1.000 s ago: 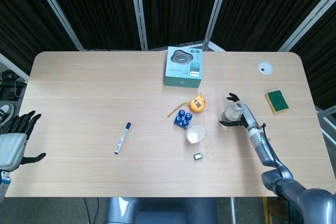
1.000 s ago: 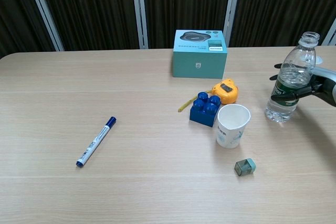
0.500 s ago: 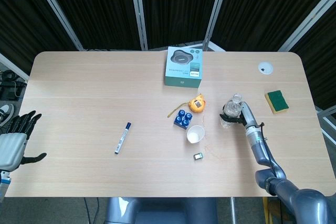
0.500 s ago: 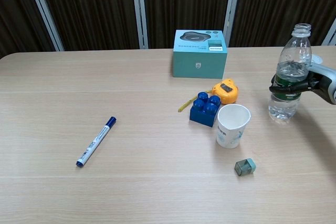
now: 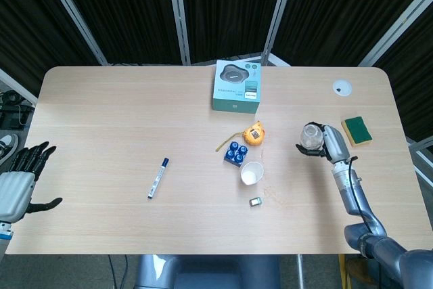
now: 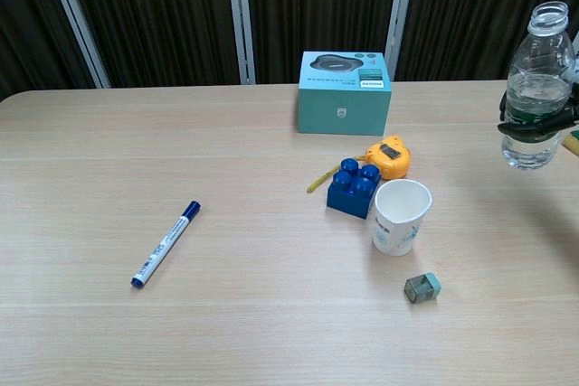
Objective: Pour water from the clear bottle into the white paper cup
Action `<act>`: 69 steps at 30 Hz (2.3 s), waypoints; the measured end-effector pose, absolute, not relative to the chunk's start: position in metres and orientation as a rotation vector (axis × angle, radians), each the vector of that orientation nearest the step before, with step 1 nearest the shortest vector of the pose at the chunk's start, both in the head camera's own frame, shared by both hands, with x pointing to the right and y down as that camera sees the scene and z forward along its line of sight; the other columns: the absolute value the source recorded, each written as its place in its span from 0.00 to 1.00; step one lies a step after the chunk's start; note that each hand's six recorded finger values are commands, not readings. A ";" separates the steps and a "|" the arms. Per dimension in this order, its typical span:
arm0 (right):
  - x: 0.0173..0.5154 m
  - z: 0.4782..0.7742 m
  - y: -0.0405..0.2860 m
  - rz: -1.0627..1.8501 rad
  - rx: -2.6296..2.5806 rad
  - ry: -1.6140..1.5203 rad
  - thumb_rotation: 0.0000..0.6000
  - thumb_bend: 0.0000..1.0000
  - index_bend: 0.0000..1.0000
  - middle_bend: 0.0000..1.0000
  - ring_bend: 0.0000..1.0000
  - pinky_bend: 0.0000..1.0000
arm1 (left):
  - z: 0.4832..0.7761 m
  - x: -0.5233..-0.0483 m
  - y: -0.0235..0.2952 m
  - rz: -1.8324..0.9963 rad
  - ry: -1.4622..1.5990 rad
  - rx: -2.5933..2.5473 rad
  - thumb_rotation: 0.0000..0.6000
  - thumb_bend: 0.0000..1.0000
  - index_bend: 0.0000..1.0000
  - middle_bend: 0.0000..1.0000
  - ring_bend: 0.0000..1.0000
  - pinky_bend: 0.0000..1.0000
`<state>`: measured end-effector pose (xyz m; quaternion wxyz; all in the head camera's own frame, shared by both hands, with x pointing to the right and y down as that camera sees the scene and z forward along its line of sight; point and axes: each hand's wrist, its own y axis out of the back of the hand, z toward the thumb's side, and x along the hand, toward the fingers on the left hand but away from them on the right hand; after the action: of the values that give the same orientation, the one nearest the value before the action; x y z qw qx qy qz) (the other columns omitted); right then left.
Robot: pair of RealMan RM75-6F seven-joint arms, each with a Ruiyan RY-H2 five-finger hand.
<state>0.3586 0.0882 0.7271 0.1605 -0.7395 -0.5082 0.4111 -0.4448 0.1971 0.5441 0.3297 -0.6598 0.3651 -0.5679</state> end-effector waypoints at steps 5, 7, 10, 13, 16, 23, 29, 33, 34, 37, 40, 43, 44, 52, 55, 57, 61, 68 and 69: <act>0.366 0.711 0.092 1.237 -1.950 -1.256 1.00 0.44 0.59 0.61 0.54 0.42 | 0.538 -0.444 0.198 -1.461 0.963 -1.740 1.00 0.00 0.00 0.00 0.00 0.00; 0.367 0.706 0.095 1.259 -1.902 -1.188 1.00 0.44 0.59 0.61 0.54 0.43 | 0.536 -0.443 0.199 -1.452 0.964 -1.749 1.00 0.00 0.00 0.00 0.00 0.00; 0.364 0.700 0.098 1.291 -1.833 -1.069 1.00 0.44 0.59 0.61 0.55 0.43 | 0.533 -0.441 0.200 -1.440 0.968 -1.756 1.00 0.00 0.00 0.00 0.00 0.00; 0.356 0.695 0.103 1.312 -1.794 -0.960 1.00 0.44 0.60 0.61 0.55 0.43 | 0.531 -0.441 0.201 -1.433 0.973 -1.758 1.00 0.00 0.00 0.00 0.00 0.00; 0.343 0.692 0.109 1.322 -1.788 -0.882 1.00 0.44 0.60 0.61 0.55 0.43 | 0.531 -0.441 0.201 -1.436 0.972 -1.759 1.00 0.00 0.00 0.00 0.00 0.00; 0.323 0.693 0.111 1.359 -1.731 -0.716 1.00 0.44 0.60 0.62 0.55 0.43 | 0.533 -0.444 0.202 -1.453 0.969 -1.754 1.00 0.00 0.00 0.00 0.00 0.00; 0.312 0.702 0.109 1.409 -1.698 -0.648 1.00 0.44 0.60 0.62 0.55 0.43 | 0.534 -0.446 0.202 -1.464 0.970 -1.748 1.00 0.00 0.00 0.00 0.00 0.00; 0.306 0.707 0.107 1.426 -1.667 -0.620 1.00 0.44 0.60 0.62 0.55 0.43 | 0.535 -0.447 0.202 -1.472 0.967 -1.745 1.00 0.00 0.00 0.00 0.00 0.00; 0.304 0.708 0.107 1.430 -1.661 -0.617 1.00 0.44 0.60 0.62 0.55 0.43 | 0.535 -0.447 0.201 -1.473 0.967 -1.745 1.00 0.00 0.00 0.00 0.00 0.00; 0.301 0.712 0.107 1.443 -1.651 -0.612 1.00 0.44 0.60 0.62 0.55 0.44 | 0.536 -0.448 0.201 -1.476 0.967 -1.744 1.00 0.00 0.00 0.00 0.00 0.00; 0.299 0.715 0.108 1.449 -1.649 -0.614 1.00 0.44 0.60 0.62 0.55 0.44 | 0.537 -0.448 0.201 -1.478 0.968 -1.747 1.00 0.00 0.00 0.00 0.00 0.00; 0.300 0.717 0.108 1.456 -1.638 -0.605 1.00 0.44 0.60 0.62 0.55 0.44 | 0.536 -0.448 0.201 -1.477 0.970 -1.751 1.00 0.00 0.00 0.00 0.00 0.00; 0.300 0.718 0.109 1.458 -1.630 -0.600 1.00 0.44 0.60 0.62 0.55 0.44 | 0.536 -0.448 0.201 -1.476 0.970 -1.751 1.00 0.00 0.00 0.00 0.00 0.00; 0.296 0.721 0.111 1.453 -1.578 -0.553 1.00 0.44 0.60 0.62 0.56 0.44 | 0.536 -0.448 0.201 -1.476 0.970 -1.753 1.00 0.00 0.00 0.00 0.00 0.00; 0.294 0.722 0.114 1.445 -1.568 -0.535 1.00 0.44 0.61 0.62 0.56 0.44 | 0.536 -0.448 0.201 -1.477 0.971 -1.756 1.00 0.00 0.00 0.00 0.00 0.00; 0.293 0.721 0.114 1.442 -1.564 -0.533 1.00 0.44 0.61 0.62 0.56 0.44 | 0.536 -0.448 0.201 -1.478 0.970 -1.757 1.00 0.00 0.00 0.00 0.00 0.00; 0.292 0.721 0.114 1.441 -1.554 -0.528 1.00 0.44 0.61 0.63 0.56 0.44 | 0.536 -0.448 0.201 -1.478 0.967 -1.757 1.00 0.00 0.00 0.00 0.00 0.00; 0.288 0.720 0.114 1.446 -1.528 -0.516 1.00 0.44 0.61 0.63 0.56 0.44 | 0.536 -0.446 0.202 -1.477 0.964 -1.765 1.00 0.00 0.00 0.00 0.00 0.00; 0.288 0.719 0.115 1.446 -1.525 -0.515 1.00 0.44 0.61 0.63 0.56 0.44 | 0.536 -0.446 0.202 -1.477 0.963 -1.767 1.00 0.00 0.00 0.00 0.00 0.00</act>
<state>0.2875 0.1146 0.7192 0.4696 -0.6224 -0.2102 0.5899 -0.4460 0.2022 0.5364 0.3173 -0.6714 0.3659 -0.5610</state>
